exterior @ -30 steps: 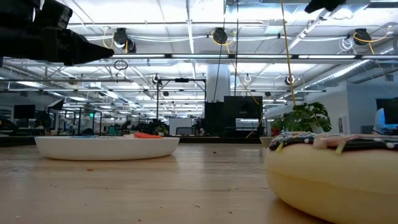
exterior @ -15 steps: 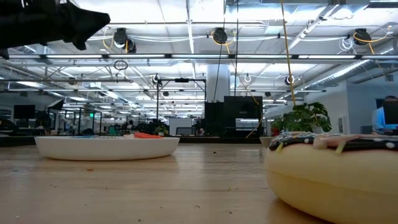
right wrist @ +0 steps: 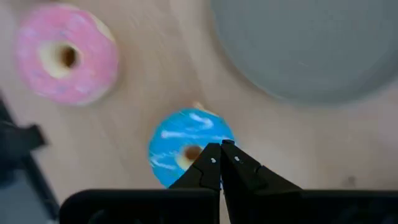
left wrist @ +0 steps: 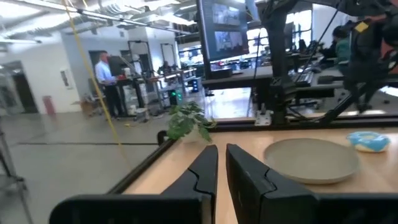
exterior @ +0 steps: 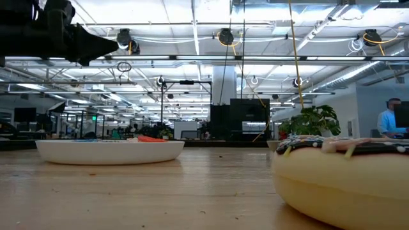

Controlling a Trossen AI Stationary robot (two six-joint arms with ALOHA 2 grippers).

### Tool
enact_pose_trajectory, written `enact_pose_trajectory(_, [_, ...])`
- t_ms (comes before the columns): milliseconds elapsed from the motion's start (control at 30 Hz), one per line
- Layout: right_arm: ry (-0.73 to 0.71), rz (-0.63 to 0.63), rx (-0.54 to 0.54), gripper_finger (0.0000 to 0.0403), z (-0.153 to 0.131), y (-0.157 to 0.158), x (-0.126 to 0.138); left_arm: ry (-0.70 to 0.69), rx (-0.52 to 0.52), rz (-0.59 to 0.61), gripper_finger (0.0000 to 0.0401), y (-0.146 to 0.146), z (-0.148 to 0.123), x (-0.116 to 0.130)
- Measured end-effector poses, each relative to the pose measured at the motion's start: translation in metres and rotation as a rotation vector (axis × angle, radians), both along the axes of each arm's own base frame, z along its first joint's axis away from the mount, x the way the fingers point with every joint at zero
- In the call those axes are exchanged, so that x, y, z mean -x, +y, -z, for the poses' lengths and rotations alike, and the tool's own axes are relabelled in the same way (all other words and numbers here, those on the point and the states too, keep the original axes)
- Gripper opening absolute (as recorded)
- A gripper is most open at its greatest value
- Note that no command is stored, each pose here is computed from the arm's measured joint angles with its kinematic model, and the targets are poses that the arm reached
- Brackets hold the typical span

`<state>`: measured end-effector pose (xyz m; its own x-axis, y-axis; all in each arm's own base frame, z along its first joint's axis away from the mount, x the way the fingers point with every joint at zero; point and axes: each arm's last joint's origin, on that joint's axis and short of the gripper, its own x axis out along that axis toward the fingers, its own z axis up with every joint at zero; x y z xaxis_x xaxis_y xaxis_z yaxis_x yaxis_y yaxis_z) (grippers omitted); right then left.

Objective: Pick & Place donuts
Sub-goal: Put the large blue donut on the gray plate

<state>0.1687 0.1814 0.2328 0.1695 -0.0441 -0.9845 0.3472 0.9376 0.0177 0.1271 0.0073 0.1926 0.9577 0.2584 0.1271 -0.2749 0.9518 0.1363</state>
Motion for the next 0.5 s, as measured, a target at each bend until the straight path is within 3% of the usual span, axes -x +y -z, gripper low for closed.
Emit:
enact_pose_trajectory(267, [-0.086,0.094,-0.198,0.0012,0.038,-0.015,0.012,-0.006,-0.054,-0.044,0.004,0.001,-0.002,0.001])
enact_pose_trajectory(500, [-0.07,0.165,-0.287,0.0113,0.05,-0.027,0.025,-0.017,-0.053,-0.044,0.004,0.001,-0.003,0.001])
